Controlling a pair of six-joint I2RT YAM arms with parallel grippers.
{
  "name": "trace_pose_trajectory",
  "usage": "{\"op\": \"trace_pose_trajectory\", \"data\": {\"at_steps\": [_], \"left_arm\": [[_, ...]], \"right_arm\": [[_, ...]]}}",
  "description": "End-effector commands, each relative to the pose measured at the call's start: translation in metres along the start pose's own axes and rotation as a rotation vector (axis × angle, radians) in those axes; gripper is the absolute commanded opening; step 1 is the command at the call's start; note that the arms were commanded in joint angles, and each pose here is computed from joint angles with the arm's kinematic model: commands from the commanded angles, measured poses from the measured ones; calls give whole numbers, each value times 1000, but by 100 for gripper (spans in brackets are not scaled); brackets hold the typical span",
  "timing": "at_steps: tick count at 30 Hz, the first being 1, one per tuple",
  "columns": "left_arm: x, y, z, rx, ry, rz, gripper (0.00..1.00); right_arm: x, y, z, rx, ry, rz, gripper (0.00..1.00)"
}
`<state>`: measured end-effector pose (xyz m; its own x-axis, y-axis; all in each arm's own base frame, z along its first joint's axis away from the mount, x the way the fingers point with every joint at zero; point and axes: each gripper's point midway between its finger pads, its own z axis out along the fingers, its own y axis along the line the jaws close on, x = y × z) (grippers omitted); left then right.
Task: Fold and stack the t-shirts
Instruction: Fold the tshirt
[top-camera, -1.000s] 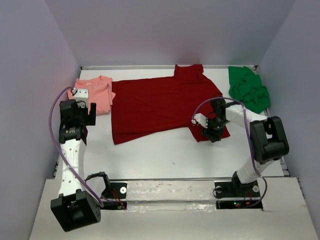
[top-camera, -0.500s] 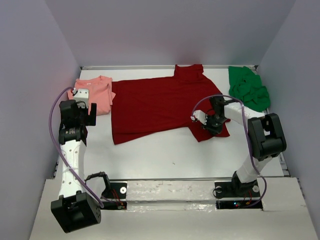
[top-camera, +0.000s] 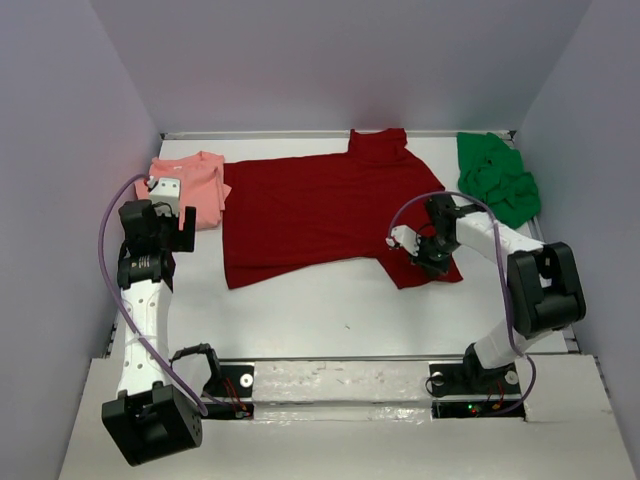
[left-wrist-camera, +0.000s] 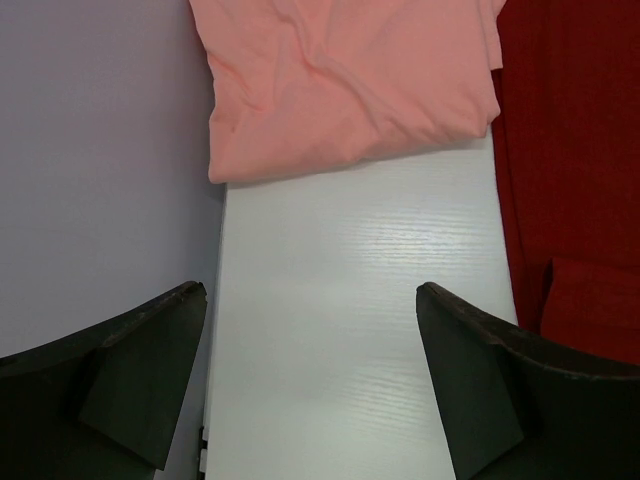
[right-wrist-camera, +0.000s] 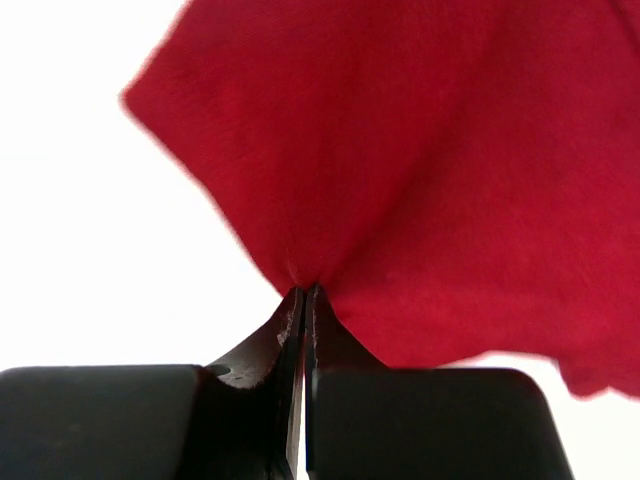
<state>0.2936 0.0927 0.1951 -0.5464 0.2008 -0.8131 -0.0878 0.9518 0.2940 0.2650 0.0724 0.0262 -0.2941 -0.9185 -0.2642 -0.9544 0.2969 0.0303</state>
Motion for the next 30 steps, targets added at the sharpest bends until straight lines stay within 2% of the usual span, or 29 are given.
{"op": "trace_pose_trajectory", "data": {"at_steps": [1, 9, 21, 30], "left_arm": [[-21, 4, -6, 3, -66, -6, 99], [-22, 1, -7, 20, -73, -7, 99], [-15, 1, -10, 13, -65, 2, 99], [-11, 0, -5, 13, -44, 6, 99]], "right_arm": [[-10, 21, -42, -9, -40, 2, 0], [-53, -14, -88, 134, -168, 4, 0], [-83, -76, -65, 146, -161, 18, 0], [-115, -131, -72, 232, -191, 30, 0]]}}
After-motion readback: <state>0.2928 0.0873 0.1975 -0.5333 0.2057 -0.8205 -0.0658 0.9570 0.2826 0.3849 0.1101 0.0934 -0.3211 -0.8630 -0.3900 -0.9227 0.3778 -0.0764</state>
